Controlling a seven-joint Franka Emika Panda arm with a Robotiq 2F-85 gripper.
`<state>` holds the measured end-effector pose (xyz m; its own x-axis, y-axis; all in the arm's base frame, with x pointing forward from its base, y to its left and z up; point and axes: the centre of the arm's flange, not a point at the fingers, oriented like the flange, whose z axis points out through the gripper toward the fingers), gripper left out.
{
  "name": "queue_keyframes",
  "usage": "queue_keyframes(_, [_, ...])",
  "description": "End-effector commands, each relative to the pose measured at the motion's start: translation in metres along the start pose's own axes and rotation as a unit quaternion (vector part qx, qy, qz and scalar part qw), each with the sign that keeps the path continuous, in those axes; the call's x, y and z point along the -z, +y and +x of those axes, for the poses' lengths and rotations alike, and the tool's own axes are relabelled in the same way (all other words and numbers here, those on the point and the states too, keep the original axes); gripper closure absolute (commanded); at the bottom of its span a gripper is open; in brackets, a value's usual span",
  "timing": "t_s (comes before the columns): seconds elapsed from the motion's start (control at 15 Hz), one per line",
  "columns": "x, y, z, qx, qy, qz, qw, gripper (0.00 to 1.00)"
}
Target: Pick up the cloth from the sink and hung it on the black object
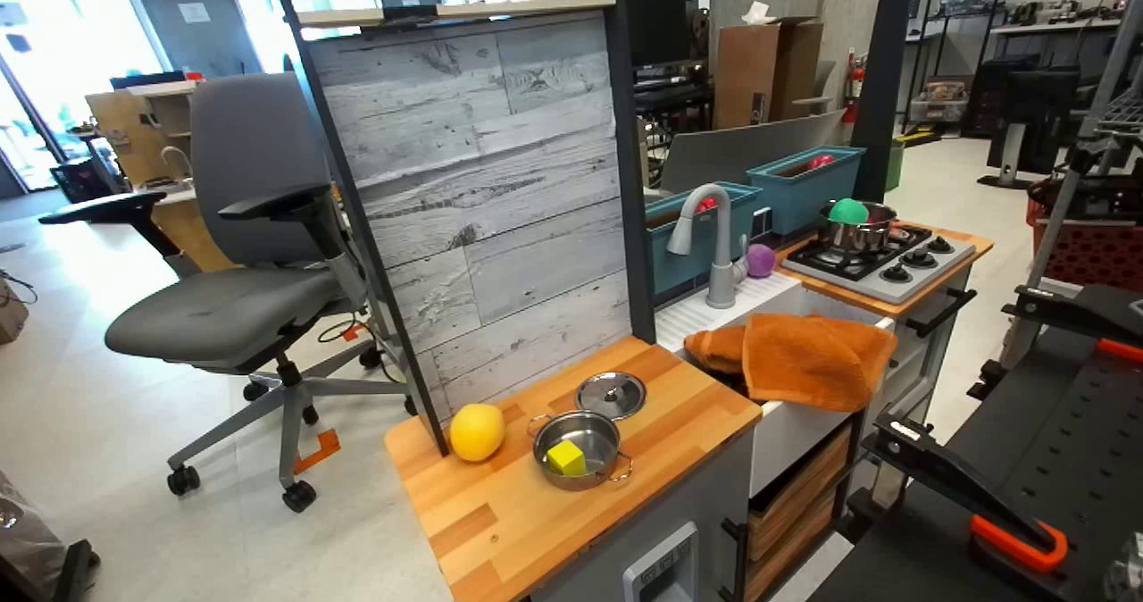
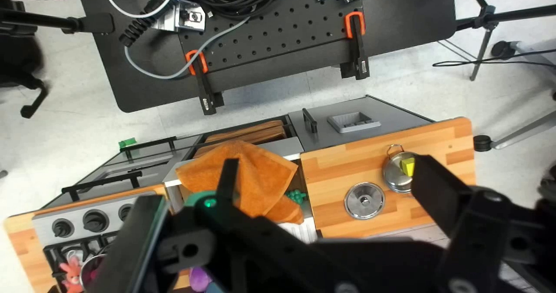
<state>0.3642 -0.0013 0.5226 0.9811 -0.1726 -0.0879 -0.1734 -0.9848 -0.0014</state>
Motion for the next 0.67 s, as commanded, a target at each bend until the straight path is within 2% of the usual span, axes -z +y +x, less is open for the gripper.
queue_keyframes(0.0, [-0.009,-0.007,0.033,-0.012,-0.011,-0.01,0.9998,0.0])
queue_keyframes(0.33, [-0.035,-0.003,0.13,-0.077,-0.029,-0.021,0.9964,0.0])
queue_keyframes(0.6, [-0.063,0.009,0.176,-0.074,-0.033,-0.025,0.9964,0.0])
